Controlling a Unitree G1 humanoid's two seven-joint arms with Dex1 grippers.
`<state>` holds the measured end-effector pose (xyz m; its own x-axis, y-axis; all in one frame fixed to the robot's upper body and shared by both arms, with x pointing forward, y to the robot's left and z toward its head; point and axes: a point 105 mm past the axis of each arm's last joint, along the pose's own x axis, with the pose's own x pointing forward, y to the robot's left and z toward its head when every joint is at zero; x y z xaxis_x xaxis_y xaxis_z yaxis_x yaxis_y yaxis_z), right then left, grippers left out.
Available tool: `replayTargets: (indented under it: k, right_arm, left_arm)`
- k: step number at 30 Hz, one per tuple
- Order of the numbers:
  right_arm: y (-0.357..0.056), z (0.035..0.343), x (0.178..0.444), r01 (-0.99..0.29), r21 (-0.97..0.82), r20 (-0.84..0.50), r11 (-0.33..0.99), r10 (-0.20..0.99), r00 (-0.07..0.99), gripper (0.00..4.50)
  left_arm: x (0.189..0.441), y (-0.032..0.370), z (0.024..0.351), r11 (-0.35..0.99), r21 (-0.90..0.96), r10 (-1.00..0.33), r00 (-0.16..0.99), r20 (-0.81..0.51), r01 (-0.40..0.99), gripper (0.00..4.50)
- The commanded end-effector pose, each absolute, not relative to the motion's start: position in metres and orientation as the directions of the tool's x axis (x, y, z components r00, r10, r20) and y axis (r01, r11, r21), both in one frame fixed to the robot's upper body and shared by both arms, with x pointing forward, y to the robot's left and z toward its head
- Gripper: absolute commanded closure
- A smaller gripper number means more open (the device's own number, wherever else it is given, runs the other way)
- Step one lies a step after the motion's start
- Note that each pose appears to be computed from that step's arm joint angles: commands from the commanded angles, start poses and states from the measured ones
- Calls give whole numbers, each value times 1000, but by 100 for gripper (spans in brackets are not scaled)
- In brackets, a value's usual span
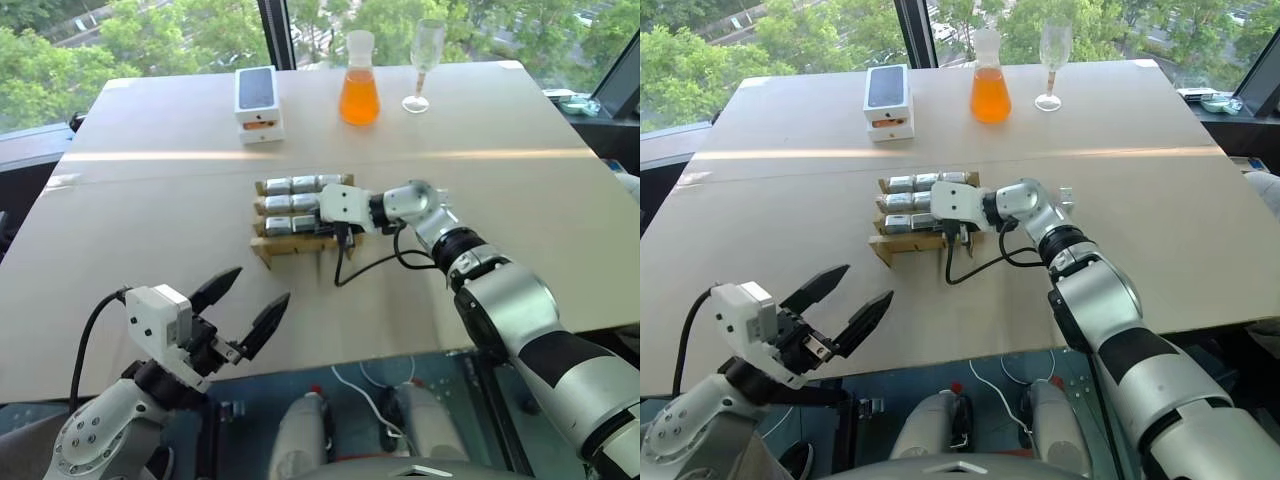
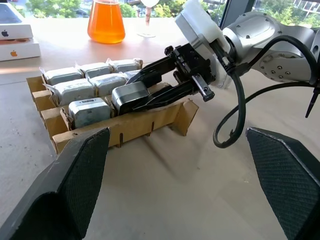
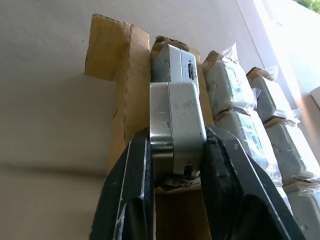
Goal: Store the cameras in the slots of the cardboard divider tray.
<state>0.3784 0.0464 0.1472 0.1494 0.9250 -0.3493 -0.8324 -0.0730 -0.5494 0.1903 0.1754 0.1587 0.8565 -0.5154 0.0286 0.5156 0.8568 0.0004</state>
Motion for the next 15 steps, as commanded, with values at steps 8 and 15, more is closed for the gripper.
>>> replayTargets:
  k: [8, 15]
  right_arm:
    - [50, 156, 376, -890, -451, -323, -67, 942, 93, 204]
    - [41, 197, 375, -910, -412, -154, -51, 988, 14, 115]
  left_arm:
    - [190, 177, 164, 853, 23, -522, 851, 47, 522, 0]
    - [191, 176, 164, 849, 23, -529, 847, 50, 528, 0]
